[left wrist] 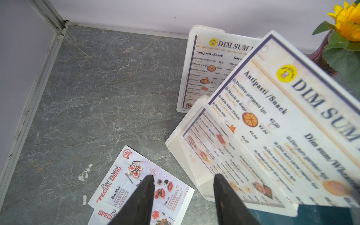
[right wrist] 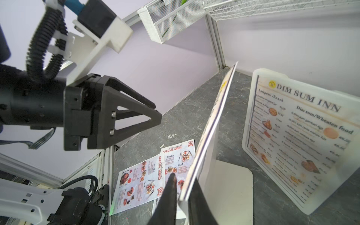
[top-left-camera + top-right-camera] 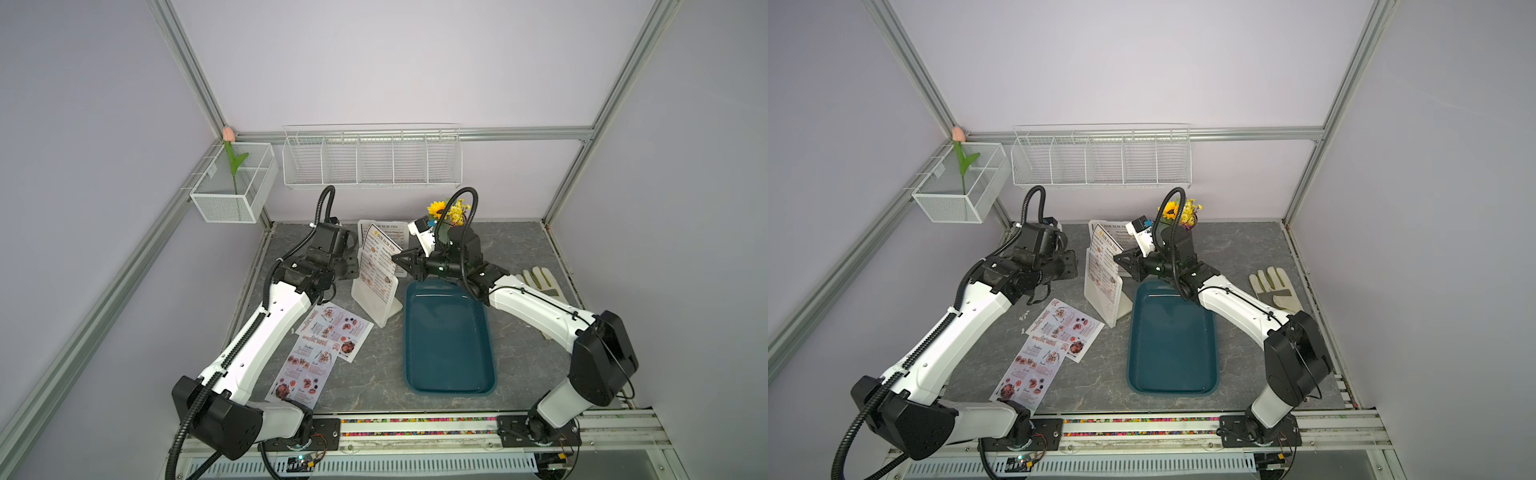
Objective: Replace the menus in the menu holders
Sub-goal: Insert the menu into the menu holder.
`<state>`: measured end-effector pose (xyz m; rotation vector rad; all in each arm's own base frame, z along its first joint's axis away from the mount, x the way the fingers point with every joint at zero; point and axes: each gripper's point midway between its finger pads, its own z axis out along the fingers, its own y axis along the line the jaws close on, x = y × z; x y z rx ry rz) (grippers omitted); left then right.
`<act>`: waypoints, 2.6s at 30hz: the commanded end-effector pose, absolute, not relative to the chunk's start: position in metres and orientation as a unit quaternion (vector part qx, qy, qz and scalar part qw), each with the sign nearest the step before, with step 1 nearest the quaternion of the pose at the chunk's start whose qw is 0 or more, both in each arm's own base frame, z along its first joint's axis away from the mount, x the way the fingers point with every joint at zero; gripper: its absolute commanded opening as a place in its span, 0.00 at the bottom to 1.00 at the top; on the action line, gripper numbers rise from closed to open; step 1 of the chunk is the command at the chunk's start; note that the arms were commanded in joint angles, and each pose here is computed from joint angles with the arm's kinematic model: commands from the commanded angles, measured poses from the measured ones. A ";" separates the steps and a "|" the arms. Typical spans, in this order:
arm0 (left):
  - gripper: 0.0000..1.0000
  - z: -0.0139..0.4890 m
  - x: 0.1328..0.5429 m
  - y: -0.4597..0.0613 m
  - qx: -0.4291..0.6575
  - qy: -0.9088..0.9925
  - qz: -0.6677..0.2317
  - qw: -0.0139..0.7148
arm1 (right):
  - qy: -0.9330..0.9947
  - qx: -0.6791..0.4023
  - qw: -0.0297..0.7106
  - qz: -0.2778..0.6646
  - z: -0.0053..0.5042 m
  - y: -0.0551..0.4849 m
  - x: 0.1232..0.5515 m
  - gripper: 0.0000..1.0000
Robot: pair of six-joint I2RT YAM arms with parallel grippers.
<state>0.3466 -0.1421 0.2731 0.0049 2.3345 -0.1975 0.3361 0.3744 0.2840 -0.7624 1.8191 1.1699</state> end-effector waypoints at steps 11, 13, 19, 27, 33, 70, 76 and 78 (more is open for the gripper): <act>0.52 0.285 0.352 -0.142 -0.009 0.913 -0.084 0.400 | 0.749 -0.316 0.390 0.432 0.269 0.370 0.340 0.26; 0.52 0.286 0.353 -0.143 -0.009 0.913 -0.085 0.400 | 0.744 -0.312 0.397 0.437 0.279 0.367 0.346 0.27; 0.52 0.285 0.355 -0.143 -0.008 0.914 -0.082 0.398 | 0.747 -0.309 0.402 0.429 0.282 0.367 0.356 0.22; 0.52 0.281 0.355 -0.144 -0.007 0.916 -0.080 0.394 | 0.755 -0.314 0.383 0.430 0.273 0.371 0.356 0.13; 0.52 0.279 0.356 -0.144 -0.008 0.916 -0.079 0.392 | 0.750 -0.321 0.375 0.440 0.273 0.375 0.349 0.12; 0.52 0.277 0.352 -0.140 -0.013 0.915 -0.077 0.397 | 0.761 -0.317 0.359 0.439 0.260 0.389 0.347 0.26; 0.52 0.275 0.351 -0.139 -0.015 0.915 -0.076 0.395 | 0.762 -0.316 0.358 0.438 0.259 0.397 0.359 0.27; 0.52 0.276 0.351 -0.139 -0.015 0.915 -0.077 0.396 | 0.766 -0.310 0.360 0.433 0.254 0.400 0.367 0.27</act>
